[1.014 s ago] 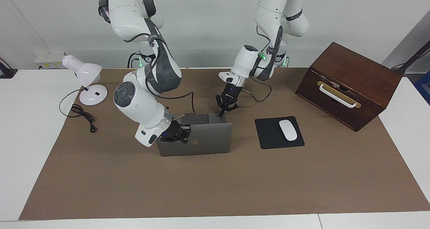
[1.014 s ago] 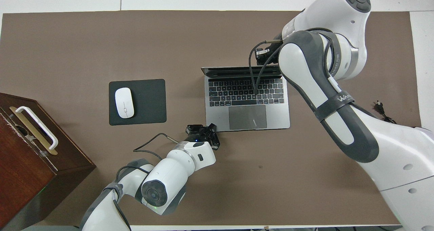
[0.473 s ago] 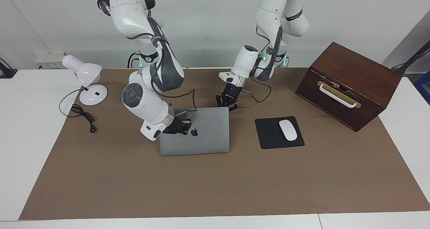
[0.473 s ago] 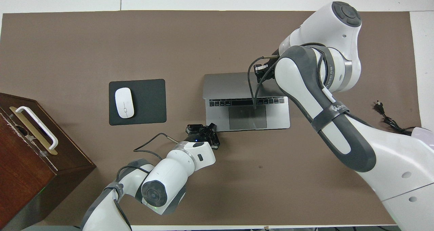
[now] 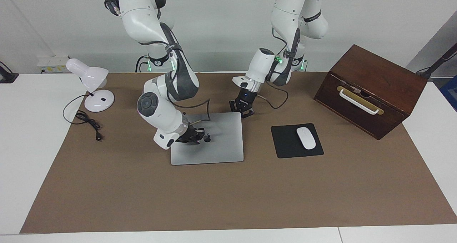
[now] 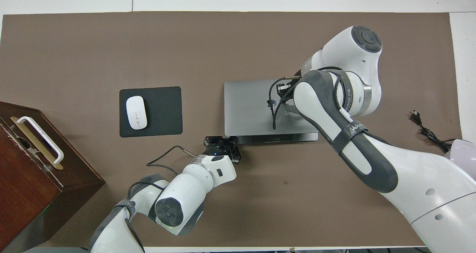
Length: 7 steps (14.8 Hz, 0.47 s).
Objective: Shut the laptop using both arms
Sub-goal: 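Push the laptop screen down toward the keyboard with the right gripper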
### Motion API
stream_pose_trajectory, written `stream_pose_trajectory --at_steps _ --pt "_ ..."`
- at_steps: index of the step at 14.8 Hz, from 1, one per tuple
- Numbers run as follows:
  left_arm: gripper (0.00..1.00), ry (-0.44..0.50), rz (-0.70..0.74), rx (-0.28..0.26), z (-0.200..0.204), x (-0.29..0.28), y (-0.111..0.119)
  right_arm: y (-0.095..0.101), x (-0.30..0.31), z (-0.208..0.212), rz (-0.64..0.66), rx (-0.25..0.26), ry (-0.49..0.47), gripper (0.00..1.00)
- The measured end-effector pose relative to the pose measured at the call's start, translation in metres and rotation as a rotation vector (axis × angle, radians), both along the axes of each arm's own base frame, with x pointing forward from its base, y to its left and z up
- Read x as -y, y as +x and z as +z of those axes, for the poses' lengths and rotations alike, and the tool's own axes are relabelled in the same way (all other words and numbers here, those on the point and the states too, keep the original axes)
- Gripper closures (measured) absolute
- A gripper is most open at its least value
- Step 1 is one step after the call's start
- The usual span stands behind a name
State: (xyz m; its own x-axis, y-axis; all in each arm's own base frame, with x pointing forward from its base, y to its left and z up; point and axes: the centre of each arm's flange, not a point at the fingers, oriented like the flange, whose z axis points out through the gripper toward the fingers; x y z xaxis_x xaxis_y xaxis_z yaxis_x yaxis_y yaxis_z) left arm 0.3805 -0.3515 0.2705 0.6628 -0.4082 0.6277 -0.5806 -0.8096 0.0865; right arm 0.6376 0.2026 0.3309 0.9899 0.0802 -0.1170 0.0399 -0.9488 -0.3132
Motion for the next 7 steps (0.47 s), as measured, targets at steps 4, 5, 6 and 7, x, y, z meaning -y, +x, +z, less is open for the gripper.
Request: stream_pose_trajectory --at_steps 4,5,6,7 --pt "0.99 0.0 0.0 0.001 -0.0001 -0.0001 -0.0001 -0.0018 0.0007 -0.0046 -0.003 -0.002 -0.002 0.99" --pt "0.99 -0.001 0.0 0.001 -0.0001 -0.0001 -0.0001 -0.0019 0.0009 -0.0055 -0.004 0.0 -0.003 0.99" --pt "0.99 -0.001 0.0 0.002 -0.0002 -0.0002 -0.0002 -0.0023 0.0012 -0.007 -0.005 0.001 -0.004 0.99" --pt "0.99 -0.001 0.0 0.002 -0.0002 -0.0002 -0.0002 -0.003 0.0014 -0.0085 -0.006 -0.001 -0.004 0.99"
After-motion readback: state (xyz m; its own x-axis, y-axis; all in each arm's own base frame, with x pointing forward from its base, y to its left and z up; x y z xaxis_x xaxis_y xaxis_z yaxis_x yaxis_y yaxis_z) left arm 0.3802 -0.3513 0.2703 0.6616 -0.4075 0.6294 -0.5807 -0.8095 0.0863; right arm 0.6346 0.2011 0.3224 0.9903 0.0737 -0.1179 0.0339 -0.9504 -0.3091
